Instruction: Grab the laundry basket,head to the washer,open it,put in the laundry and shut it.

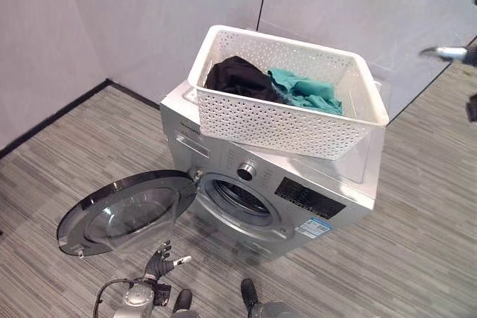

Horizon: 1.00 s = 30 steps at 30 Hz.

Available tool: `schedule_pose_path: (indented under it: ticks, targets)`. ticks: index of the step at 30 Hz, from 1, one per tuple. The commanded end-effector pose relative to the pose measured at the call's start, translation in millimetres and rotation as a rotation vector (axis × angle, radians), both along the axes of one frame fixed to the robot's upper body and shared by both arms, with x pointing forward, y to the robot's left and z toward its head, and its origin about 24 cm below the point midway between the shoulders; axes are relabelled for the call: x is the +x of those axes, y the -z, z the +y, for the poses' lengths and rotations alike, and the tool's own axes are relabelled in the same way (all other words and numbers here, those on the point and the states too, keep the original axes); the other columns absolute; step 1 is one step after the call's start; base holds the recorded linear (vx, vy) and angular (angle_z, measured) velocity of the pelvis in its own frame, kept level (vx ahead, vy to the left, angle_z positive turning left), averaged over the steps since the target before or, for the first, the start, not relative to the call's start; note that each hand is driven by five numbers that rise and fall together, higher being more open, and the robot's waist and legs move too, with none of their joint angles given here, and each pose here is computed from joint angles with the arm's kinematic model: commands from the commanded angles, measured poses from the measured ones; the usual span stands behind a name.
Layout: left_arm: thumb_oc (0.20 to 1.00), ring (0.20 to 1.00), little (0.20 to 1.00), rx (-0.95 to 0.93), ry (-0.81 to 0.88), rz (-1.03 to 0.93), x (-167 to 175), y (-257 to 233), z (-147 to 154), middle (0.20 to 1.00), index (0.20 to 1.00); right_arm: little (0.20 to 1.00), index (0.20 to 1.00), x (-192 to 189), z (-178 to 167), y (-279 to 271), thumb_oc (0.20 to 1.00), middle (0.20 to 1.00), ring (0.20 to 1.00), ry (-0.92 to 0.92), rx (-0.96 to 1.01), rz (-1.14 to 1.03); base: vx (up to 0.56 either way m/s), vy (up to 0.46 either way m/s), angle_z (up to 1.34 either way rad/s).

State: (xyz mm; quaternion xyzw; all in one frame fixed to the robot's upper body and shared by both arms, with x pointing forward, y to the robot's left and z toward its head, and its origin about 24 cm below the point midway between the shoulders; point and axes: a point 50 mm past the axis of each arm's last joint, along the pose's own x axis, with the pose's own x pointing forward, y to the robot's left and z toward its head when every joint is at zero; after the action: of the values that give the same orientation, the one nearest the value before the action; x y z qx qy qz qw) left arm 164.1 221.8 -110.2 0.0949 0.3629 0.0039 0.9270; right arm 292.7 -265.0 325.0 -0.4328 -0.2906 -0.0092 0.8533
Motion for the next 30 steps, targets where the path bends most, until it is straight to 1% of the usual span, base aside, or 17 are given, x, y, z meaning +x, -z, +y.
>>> schedule_pose_path:
  ticks: [1, 4, 10, 14, 16, 19, 23, 25, 30]
  targets:
    - [1.0, 1.0, 1.0, 0.049, 0.004, -0.018, -1.3, -6.4, 21.3, 1.0, 1.0, 1.0, 1.0, 3.0, 2.7, -34.0, 1.0, 1.0, 1.0, 0.0, -0.027, -0.041, 0.01, -0.066, 0.03]
    - [1.0, 1.0, 1.0, 0.03, 0.014, -0.027, -0.1, -7.6, 18.1, 1.0, 1.0, 1.0, 1.0, 23.5, 15.5, -43.8, 1.0, 1.0, 1.0, 0.016, -0.073, 0.002, -0.01, -0.056, 0.05]
    - [1.0, 1.0, 1.0, 0.026, 0.006, -0.039, 1.6, -9.2, 19.9, 1.0, 1.0, 1.0, 1.0, 57.7, 29.8, -63.3, 1.0, 1.0, 1.0, 0.099, -0.08, 0.031, -0.05, -0.057, 0.25]
    - [1.0, 1.0, 1.0, 0.044, -0.006, -0.025, -0.8, -7.2, 24.5, 1.0, 1.0, 1.0, 1.0, 65.7, 36.0, -72.3, 1.0, 1.0, 1.0, 0.115, -0.067, 0.039, -0.05, -0.056, 0.23]
    - [1.0, 1.0, 1.0, 0.044, -0.031, -0.013, -4.1, -4.9, 27.4, 1.0, 1.0, 1.0, 1.0, 72.8, 36.4, -69.6, 1.0, 1.0, 1.0, 0.135, -0.071, 0.081, -0.02, -0.052, 0.12]
    - [1.0, 1.0, 1.0, 0.034, -0.056, -0.007, -7.8, -3.0, 28.3, 1.0, 1.0, 1.0, 1.0, 76.6, 37.1, -70.6, 1.0, 1.0, 1.0, 0.16, -0.094, 0.103, -0.01, -0.062, 0.03]
    - [1.0, 1.0, 1.0, 0.035, -0.094, 0.008, -11.6, 0.7, 30.1, 1.0, 1.0, 1.0, 1.0, 77.5, 44.8, -71.1, 1.0, 1.0, 1.0, 0.142, -0.121, 0.107, 0.01, -0.049, 0.03]
    - [1.0, 1.0, 1.0, 0.037, -0.109, 0.017, -14.1, 2.7, 30.7, 1.0, 1.0, 1.0, 1.0, 75.0, 56.3, -70.7, 1.0, 1.0, 1.0, 0.091, -0.173, 0.112, 0.04, -0.068, 0.06]
    - [1.0, 1.0, 1.0, 0.032, -0.093, 0.033, -17.3, 5.6, 27.4, 1.0, 1.0, 1.0, 1.0, 63.1, 61.8, -73.3, 1.0, 1.0, 1.0, 0.041, -0.275, 0.12, 0.03, -0.041, 0.01]
